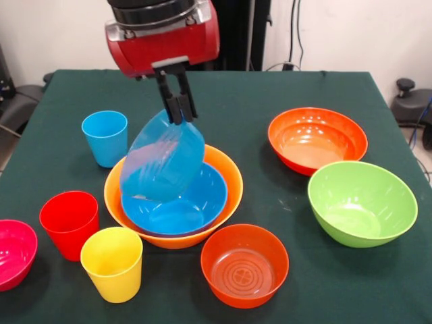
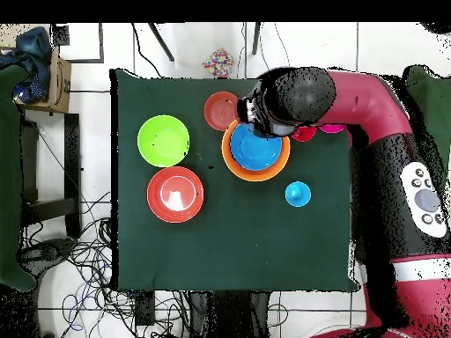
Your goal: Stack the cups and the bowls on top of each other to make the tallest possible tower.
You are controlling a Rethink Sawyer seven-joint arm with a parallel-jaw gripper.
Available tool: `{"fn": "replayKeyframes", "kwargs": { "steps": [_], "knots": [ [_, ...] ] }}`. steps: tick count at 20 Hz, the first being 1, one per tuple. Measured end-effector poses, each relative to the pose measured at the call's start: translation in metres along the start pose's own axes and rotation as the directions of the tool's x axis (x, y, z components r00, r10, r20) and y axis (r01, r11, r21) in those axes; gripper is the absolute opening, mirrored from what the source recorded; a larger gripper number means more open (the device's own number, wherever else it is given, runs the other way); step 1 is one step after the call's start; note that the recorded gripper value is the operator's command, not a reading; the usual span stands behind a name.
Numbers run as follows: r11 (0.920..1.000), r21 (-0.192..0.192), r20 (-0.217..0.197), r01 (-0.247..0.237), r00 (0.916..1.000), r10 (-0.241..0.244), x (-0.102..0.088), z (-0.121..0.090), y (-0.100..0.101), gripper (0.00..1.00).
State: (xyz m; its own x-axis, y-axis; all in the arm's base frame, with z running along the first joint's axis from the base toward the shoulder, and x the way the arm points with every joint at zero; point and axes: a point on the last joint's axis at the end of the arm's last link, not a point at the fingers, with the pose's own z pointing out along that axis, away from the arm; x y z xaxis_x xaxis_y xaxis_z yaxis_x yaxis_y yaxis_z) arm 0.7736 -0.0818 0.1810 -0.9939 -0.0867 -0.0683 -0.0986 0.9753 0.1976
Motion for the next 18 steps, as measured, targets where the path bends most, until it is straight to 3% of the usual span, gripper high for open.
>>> {"fn": "replayKeyframes", "kwargs": {
  "steps": [3, 4, 18],
  "knots": [
    [1.0, 0.003, 0.002, 0.006, 1.0, -0.006, -0.0012, 0.0021, 0.0051, 0.0],
    [0.9999, 0.007, 0.007, 0.011, 0.9999, -0.011, -0.0026, 0.0031, 0.0089, 1.0],
    [1.0, -0.002, 0.018, 0.006, 0.9998, -0.006, -0.0051, 0.0, 0.011, 1.0]
  ]
}}
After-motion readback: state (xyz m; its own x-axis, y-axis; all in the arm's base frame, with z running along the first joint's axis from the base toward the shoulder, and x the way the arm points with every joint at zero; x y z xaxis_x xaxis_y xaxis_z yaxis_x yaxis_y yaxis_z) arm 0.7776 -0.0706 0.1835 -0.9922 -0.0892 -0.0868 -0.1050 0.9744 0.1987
